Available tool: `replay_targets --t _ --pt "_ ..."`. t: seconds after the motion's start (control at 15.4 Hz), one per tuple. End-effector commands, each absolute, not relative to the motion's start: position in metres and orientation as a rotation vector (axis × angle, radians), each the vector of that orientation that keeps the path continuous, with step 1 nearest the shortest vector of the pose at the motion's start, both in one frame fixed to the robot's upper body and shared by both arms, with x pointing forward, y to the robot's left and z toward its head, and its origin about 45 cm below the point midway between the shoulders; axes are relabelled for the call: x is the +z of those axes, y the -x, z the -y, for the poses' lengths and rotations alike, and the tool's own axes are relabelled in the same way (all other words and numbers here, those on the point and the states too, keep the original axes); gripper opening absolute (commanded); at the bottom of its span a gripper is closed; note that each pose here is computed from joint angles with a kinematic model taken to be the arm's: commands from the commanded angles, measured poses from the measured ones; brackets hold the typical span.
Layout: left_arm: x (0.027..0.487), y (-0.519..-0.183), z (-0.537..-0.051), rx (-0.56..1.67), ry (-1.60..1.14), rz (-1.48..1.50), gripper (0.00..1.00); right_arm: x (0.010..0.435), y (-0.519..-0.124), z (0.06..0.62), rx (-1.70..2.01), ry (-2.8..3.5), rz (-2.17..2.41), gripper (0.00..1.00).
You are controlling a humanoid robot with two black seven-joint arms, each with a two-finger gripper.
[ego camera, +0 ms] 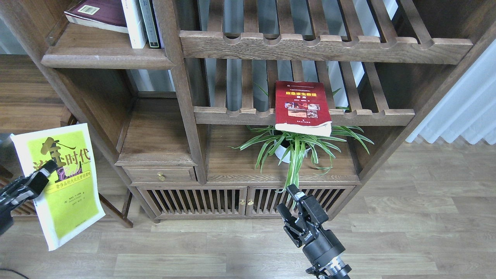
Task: Organize books on shelf
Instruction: 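Lift the yellow-green book with the left gripper up to the top shelf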
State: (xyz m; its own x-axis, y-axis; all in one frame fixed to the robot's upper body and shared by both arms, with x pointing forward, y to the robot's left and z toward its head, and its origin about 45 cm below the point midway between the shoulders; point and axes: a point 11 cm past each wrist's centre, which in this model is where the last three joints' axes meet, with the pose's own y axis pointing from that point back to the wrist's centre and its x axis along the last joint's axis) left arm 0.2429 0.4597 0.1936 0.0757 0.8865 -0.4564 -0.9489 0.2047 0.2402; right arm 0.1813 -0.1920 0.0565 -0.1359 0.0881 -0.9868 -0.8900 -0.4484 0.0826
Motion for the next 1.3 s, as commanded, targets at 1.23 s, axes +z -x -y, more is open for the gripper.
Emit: replay_targets --t 1.23 --pt "0.409 -0.37 -0.416 1.121 0.135 -0.071 0.05 0.065 -0.199 0.185 1.666 1.439 -0.908 0.98"
